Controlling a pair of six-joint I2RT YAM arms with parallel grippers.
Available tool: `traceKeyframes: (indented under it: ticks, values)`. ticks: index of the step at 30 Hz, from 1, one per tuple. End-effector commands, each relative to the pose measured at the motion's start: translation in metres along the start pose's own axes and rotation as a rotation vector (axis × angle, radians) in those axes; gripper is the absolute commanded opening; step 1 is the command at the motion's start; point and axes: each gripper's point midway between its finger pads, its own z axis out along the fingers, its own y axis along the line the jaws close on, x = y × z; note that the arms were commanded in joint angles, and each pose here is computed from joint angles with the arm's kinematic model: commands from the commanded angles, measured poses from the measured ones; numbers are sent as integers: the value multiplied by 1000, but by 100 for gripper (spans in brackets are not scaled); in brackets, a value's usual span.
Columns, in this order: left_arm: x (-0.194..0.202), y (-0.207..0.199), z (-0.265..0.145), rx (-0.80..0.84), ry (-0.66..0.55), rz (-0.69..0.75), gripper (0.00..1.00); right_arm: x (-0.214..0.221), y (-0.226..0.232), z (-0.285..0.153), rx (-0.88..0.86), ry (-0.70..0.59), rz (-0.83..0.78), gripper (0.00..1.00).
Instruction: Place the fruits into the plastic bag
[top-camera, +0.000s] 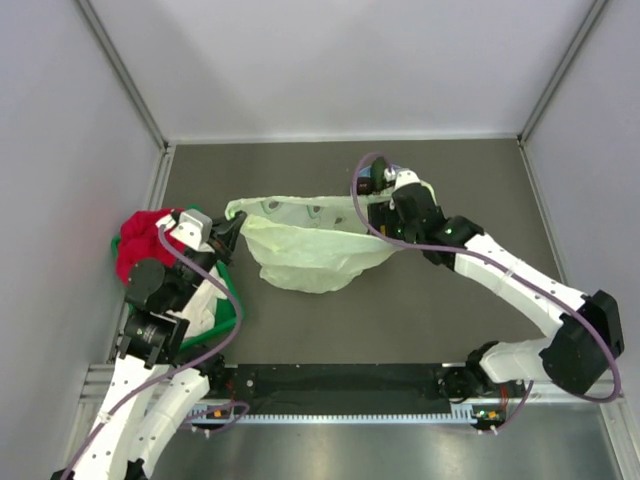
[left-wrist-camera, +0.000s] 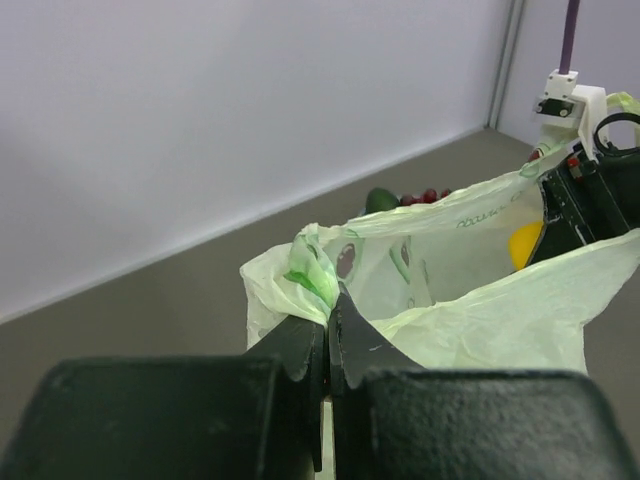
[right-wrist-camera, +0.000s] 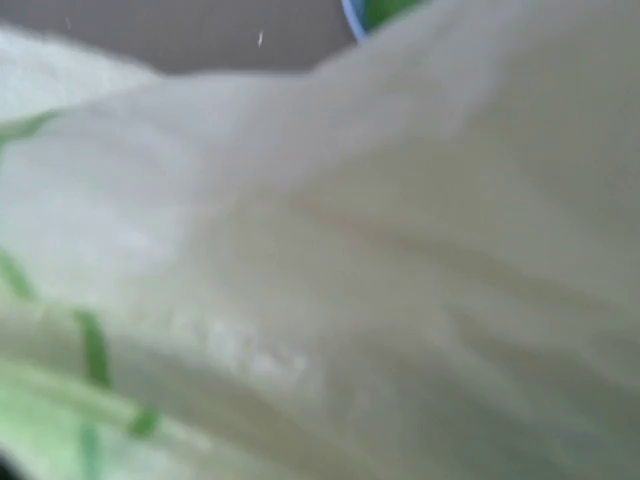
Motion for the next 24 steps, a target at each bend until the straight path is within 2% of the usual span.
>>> traceKeyframes:
  ticks: [1,8,18,24]
  values:
    - [33,-12,-3,57,105,-51,0,37,28,13,-102,71,34,48]
    - [54,-32,-7,156,175,-110,0,54,68,38,-163,121,1,48]
    - [61,-50,-6,271,202,-127,0,9,116,61,-256,36,15,52]
    - [62,-52,-6,277,207,-128,0,16,143,93,-311,70,5,53]
